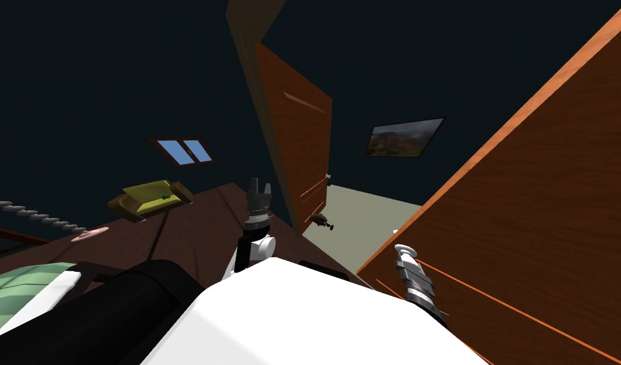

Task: Push the door open

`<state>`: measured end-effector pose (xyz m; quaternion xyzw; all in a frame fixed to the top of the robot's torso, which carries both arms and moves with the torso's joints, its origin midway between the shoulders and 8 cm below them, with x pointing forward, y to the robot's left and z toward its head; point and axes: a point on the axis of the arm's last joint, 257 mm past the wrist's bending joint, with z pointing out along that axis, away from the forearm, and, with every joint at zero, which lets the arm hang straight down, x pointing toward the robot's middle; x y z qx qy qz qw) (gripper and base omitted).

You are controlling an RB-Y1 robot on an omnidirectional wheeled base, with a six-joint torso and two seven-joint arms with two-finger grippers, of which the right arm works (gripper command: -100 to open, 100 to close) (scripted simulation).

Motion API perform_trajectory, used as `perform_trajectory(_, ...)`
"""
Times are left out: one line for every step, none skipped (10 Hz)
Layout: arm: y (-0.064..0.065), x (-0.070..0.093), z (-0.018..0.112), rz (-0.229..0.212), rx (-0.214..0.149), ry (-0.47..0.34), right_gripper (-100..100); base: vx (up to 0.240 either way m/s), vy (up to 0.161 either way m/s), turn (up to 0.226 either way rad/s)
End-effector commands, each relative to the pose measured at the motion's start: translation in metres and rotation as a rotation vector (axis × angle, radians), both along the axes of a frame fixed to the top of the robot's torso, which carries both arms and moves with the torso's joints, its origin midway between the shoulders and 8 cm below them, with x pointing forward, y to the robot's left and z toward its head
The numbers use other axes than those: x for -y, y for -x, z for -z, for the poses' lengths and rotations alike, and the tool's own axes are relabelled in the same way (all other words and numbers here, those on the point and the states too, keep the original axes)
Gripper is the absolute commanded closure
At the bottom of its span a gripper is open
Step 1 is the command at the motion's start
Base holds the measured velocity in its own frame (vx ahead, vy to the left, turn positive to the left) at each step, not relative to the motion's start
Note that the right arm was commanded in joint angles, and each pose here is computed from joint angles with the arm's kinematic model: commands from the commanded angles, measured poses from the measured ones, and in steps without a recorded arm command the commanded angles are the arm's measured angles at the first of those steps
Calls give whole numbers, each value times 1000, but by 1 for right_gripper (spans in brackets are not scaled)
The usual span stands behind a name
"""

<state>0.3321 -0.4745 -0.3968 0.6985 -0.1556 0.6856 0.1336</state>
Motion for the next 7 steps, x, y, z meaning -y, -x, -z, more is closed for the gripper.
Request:
perform_trajectory(-3, 16, -8, 41, 20, 19, 100, 151, -62, 48)
perform_trajectory(-3, 20, -9, 54, 20, 21, 100, 144, -67, 48)
perform_trajectory(-3, 24, -9, 67, 21, 22, 100, 152, -38, 23)
perform_trajectory(-2, 27, -9, 80, 21, 24, 100, 132, -19, 12)
perform_trajectory(-1, 36, -9, 109, 21, 28, 100, 138, -14, 33)
perform_trajectory(-1, 36, -9, 109, 21, 28, 100, 90, -23, 13)
perform_trajectory(1, 49, -10, 154, 21, 33, 100, 132, -49, 35)
